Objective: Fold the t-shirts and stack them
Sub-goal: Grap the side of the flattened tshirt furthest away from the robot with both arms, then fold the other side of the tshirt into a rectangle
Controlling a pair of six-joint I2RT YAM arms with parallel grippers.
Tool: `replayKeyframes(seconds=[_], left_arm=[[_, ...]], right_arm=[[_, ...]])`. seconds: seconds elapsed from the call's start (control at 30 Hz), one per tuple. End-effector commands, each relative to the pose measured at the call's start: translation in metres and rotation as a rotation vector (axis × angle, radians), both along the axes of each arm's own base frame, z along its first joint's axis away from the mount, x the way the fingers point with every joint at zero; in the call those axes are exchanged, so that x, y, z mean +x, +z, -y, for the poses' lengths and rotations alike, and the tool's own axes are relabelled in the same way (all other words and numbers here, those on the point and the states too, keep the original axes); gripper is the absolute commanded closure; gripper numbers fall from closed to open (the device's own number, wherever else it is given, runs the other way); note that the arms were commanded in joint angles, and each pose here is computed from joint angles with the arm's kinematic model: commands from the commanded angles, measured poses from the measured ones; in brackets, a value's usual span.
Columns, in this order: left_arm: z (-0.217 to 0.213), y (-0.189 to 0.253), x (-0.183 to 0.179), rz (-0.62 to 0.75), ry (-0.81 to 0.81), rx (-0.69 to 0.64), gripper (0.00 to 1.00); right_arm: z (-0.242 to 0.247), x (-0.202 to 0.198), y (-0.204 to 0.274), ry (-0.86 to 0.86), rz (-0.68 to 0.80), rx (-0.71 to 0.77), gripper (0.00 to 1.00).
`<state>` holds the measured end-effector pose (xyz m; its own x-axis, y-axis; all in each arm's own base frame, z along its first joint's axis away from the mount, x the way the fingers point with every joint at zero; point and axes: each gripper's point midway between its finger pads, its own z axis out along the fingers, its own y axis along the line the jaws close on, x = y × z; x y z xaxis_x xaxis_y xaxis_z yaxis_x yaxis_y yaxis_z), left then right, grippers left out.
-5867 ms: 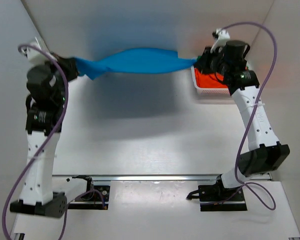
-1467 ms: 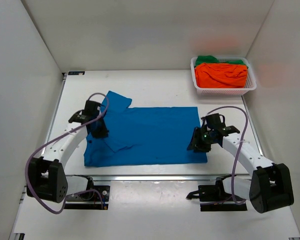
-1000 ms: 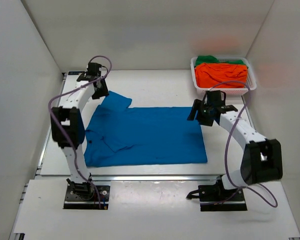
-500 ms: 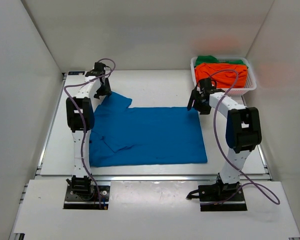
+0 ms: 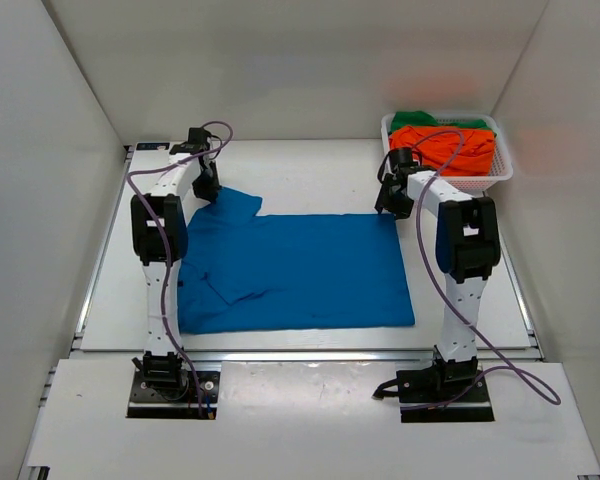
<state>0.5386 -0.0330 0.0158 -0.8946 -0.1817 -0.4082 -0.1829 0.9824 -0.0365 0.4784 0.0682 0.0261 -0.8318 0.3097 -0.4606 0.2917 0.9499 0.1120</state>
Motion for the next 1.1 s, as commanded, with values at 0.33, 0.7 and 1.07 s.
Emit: replayKeyframes(seconds=[0.33, 0.7, 1.07], left_arm=[[0.004, 0.043, -0.001, 0.053, -0.049, -0.139, 1.00], [0.011, 0.118, -0.049, 0.138, -0.109, -0.062, 1.00], [0.005, 0.111, -0.156, 0.105, -0.086, -0.017, 1.00]], right_arm=[[-0.003, 0.013, 0.013, 0.010, 0.024, -0.059, 1.00], [-0.013, -0.003, 0.074, 0.126, 0.212, -0.040, 1.00], [-0.008, -0.082, 0.072, 0.258, 0.260, 0.063, 1.00]])
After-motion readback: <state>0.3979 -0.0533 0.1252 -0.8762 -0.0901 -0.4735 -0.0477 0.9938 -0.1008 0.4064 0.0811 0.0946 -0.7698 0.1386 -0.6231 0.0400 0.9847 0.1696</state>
